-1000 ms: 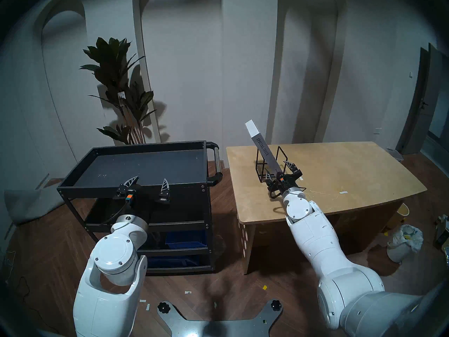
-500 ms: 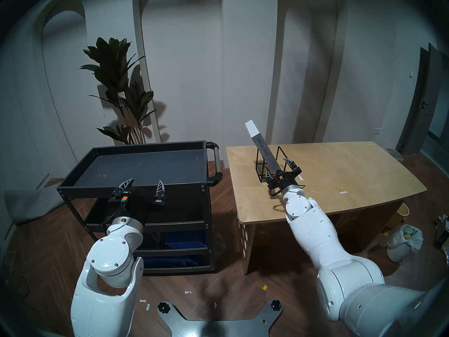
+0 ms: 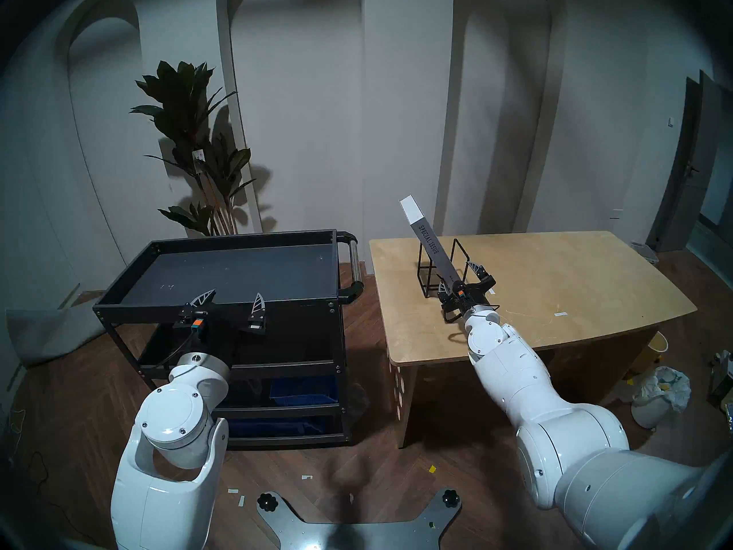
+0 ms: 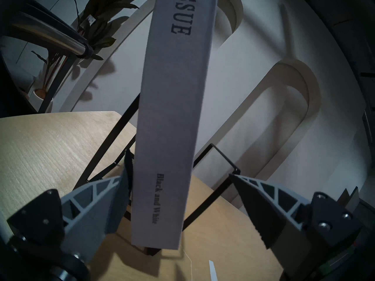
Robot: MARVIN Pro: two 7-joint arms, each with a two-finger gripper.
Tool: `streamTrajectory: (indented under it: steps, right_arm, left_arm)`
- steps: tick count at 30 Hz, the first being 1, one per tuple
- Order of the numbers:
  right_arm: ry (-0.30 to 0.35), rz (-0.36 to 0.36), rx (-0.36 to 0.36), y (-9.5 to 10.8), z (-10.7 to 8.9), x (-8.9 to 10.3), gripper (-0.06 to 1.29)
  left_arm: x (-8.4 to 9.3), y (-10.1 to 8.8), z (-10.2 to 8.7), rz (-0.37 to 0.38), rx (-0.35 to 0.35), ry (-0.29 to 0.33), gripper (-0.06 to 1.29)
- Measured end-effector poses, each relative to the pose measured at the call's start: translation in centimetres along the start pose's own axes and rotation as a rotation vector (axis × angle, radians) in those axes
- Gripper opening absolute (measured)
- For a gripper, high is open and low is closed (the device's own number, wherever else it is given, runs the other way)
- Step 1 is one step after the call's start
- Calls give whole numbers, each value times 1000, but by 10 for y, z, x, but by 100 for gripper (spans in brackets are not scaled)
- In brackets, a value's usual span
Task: Transfer books between table and cart
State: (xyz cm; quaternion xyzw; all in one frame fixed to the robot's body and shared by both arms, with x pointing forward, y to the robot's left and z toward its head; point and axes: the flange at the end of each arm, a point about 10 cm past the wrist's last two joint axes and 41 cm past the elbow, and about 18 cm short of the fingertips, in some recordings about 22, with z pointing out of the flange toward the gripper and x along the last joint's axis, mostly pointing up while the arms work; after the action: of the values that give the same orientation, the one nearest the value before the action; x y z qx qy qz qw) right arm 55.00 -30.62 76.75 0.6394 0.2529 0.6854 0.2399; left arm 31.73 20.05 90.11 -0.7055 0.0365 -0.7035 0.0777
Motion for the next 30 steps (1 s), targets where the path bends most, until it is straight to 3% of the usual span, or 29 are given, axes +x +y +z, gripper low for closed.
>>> streamTrajectory:
  steps: [12, 30]
  right_arm:
    - [10, -3, -5, -12, 9, 7, 123]
    - [17, -11, -28, -9, 18, 12, 123]
  left_arm:
    - [-4, -5, -3, -8, 10, -13, 123]
    - [-9, -2, -9, -20, 22, -31, 123]
